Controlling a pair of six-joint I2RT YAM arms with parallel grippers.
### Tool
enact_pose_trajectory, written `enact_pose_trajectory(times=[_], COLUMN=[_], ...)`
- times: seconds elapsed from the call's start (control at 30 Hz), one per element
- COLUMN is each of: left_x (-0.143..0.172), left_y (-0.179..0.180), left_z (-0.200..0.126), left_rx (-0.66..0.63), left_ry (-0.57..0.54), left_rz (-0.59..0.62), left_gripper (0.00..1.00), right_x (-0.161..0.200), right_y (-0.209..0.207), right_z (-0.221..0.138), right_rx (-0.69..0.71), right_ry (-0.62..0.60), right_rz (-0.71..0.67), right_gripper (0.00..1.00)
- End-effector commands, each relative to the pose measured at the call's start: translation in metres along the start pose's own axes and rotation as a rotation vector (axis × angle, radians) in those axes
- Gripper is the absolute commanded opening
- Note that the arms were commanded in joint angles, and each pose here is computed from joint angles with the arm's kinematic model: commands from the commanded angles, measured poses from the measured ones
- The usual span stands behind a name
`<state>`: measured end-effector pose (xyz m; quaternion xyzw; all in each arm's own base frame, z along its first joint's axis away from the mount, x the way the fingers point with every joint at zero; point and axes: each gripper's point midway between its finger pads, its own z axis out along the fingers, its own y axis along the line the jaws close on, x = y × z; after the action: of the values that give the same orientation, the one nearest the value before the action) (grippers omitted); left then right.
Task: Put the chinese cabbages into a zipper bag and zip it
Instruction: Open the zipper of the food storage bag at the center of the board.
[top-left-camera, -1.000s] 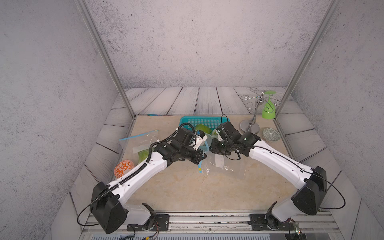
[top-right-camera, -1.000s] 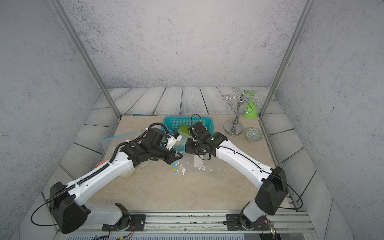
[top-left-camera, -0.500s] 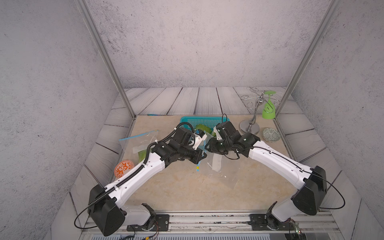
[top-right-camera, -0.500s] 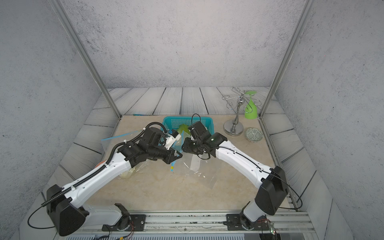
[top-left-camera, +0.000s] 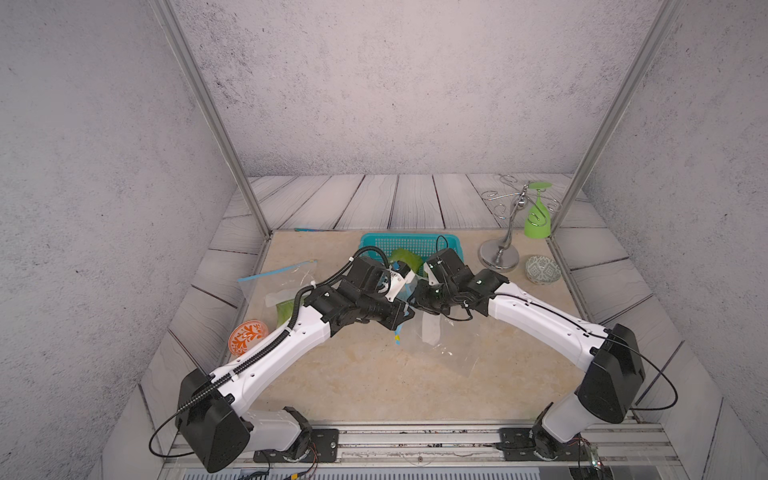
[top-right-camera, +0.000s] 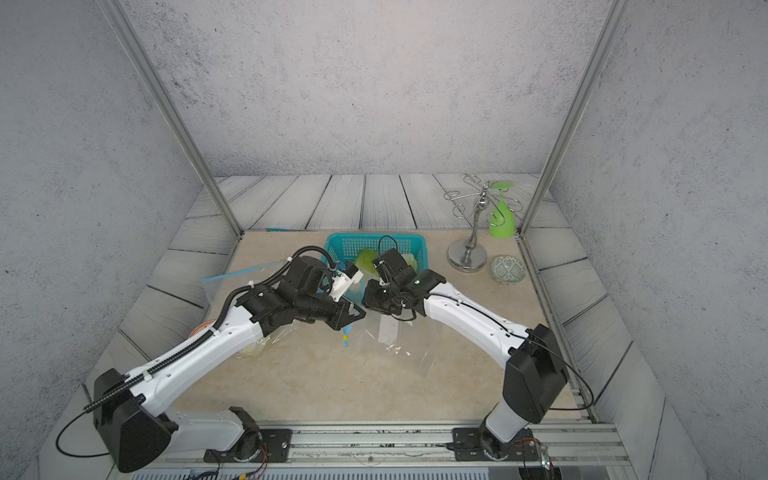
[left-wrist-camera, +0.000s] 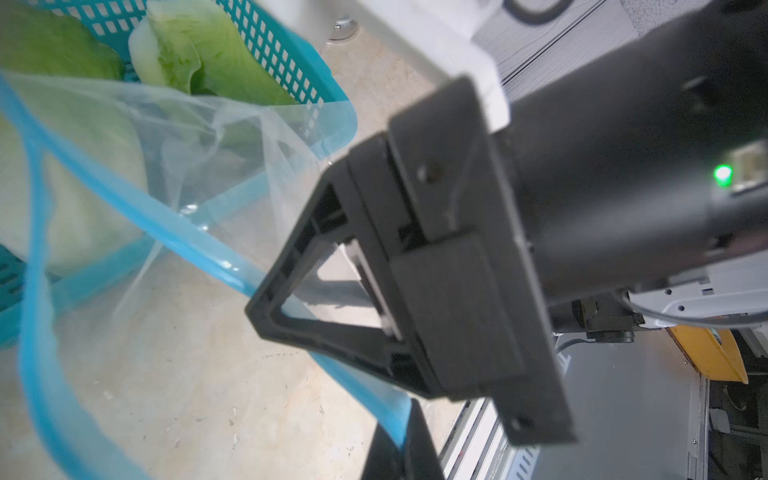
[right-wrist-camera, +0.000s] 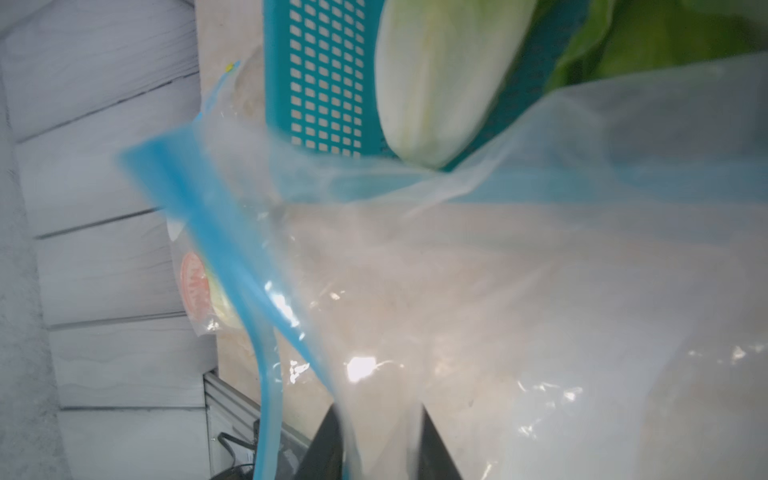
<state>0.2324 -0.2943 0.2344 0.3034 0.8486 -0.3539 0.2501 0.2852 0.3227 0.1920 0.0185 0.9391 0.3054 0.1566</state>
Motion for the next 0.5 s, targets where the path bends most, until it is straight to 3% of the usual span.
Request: enact_pose_trajectory(times=[0.0,0.1,0.2,0.33,0.47], left_x=[-0.003,0.002,0.004,0.005,0.013], left_y=[-0.005,0.0,0.016,0.048,0.065], left_z=[-0.01,-0.023,-0.047,-0.072,-0.064], left_rx=[0.003,-0.038,-0.084,-0.081,-0.098], left_ry=[-0.025,-0.006,-0.005,-0.032,-0.002], left_rz=[0.024,-0.005,-0.121,-0.368,-0.466], left_gripper=[0.09,0.28,0.42,0.44,0.51], right_x=[-0.007,-0.011,-0.011,-0.01,-0.014], right_y=[-0.009,-0.009,-0.007,0.008,0.036], right_z=[0.001,-0.005,-0.009,-0.015,-0.033], right_rx=[0.043,0.025,-0.035,-0.187,-0.359], right_ry=[-0.04,-0.064,-0.073,-0.124,-0.179], right_rz=[-0.01,-0.025,-0.021,-0.033,-0.058], right_gripper=[0.13,0.05,0.02,0.01,0.01])
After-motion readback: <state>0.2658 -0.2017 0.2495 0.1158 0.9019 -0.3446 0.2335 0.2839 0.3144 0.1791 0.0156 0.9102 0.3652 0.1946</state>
